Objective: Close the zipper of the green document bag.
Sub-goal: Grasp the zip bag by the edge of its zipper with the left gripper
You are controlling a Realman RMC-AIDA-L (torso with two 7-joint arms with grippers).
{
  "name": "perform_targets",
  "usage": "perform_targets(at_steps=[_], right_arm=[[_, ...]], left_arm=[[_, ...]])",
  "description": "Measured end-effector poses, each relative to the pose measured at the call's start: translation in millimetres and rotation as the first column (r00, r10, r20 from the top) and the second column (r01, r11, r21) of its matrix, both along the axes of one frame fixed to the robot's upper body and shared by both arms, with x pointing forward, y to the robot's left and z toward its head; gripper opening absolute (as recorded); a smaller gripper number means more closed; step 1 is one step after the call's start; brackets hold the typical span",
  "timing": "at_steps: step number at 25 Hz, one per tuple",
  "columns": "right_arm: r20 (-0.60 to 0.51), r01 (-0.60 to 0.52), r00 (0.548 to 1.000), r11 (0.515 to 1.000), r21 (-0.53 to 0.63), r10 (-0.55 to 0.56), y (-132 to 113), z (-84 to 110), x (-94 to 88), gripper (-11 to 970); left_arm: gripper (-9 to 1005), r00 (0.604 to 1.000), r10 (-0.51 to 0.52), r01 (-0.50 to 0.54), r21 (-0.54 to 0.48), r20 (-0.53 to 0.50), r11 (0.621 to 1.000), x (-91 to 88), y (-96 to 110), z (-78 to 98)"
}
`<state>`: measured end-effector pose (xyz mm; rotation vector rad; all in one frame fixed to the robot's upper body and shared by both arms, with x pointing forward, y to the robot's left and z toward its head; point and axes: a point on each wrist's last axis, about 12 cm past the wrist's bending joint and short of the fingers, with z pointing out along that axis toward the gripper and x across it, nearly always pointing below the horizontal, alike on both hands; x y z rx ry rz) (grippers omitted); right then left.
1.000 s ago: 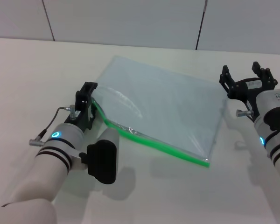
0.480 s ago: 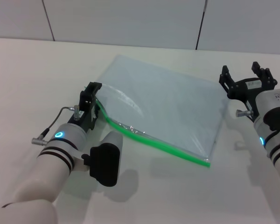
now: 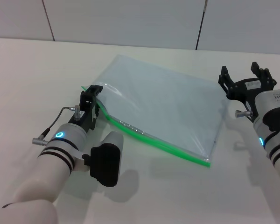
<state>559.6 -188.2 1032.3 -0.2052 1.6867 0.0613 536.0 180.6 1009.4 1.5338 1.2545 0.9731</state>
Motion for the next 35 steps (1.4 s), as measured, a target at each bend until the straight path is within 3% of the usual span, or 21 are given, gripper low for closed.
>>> perform_targets(at_steps=[19, 24, 35], right_arm=[[-0.003, -0.009, 1.0, 1.0, -0.004, 0.009, 0.6, -1.5, -2.5, 798], [-0.006, -0.018, 1.0, 1.0, -0.007, 0.018, 2.4, -2.3, -4.0, 798], [-0.033, -0.037, 0.999, 0.999, -0.005, 0.037, 6.9, -4.7, -5.3, 798]], left_arm=[[229, 1.0, -0.001, 0.002, -0.013, 0.022, 1.0, -1.2, -4.8, 4.4], [109, 0.999, 0.004, -0.003, -0.019, 0.041, 1.0, -1.0, -5.2, 7.2], [52, 0.999, 0.033, -0.029, -0.1, 0.037, 0.995, -0.9, -4.5, 8.4]])
